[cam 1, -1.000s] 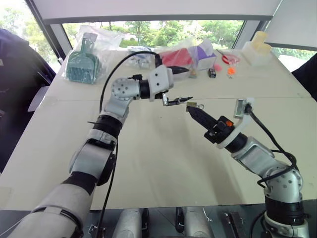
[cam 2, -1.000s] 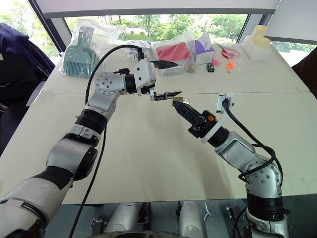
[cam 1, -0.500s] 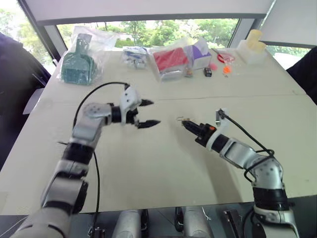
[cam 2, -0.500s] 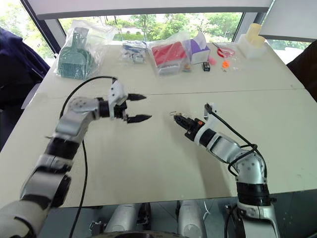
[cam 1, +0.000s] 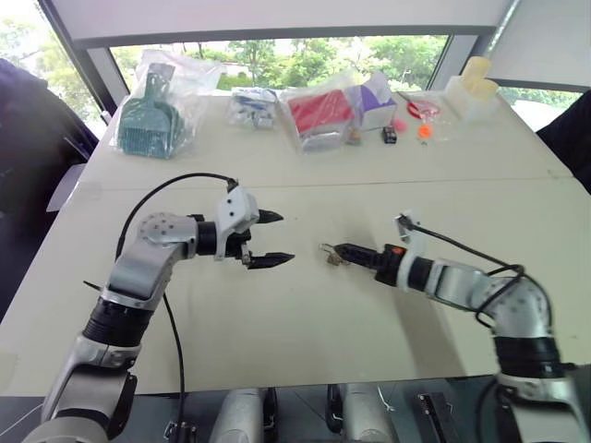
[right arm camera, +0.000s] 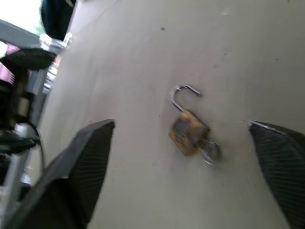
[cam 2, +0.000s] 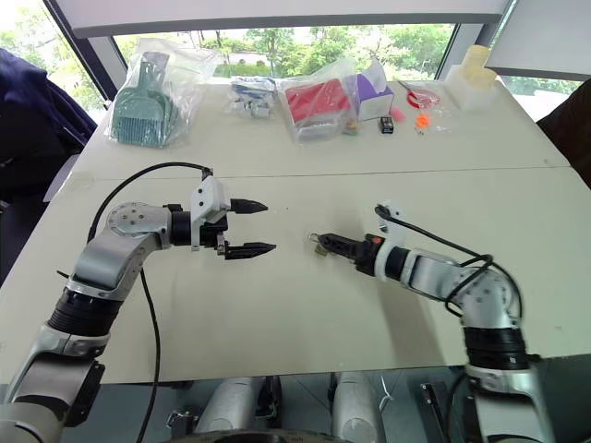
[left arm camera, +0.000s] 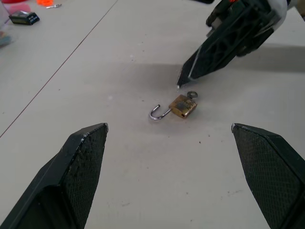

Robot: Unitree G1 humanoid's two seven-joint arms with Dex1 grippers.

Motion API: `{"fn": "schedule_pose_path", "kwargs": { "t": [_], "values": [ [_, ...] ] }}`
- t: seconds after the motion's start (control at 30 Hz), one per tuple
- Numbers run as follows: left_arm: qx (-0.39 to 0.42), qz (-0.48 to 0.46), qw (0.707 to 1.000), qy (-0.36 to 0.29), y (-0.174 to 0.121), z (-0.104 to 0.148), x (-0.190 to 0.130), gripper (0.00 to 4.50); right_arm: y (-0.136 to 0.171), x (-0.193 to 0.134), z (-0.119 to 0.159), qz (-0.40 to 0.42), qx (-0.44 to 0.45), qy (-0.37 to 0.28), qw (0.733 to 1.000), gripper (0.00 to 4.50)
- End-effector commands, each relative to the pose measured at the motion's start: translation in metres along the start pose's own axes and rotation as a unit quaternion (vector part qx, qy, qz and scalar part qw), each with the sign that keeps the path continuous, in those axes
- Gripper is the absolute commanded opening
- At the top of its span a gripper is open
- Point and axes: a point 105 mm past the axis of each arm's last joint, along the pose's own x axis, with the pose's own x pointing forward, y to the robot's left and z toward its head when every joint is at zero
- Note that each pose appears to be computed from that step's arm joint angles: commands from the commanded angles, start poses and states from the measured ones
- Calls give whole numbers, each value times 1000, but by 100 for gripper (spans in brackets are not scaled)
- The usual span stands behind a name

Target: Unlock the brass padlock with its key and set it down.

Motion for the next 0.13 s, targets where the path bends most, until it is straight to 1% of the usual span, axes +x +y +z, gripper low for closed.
{"fn": "schedule_pose_path", "kwargs": {
  "t": [0.03,0.13],
  "values": [
    [1,-6,1000,-14,-2,8,-5,432,-6,-28,10,-50,-109,3,993,448],
    [-22,-12,999,-22,-5,8,-6,432,-8,-55,20,-71,-165,-20,983,448]
  ]
}}
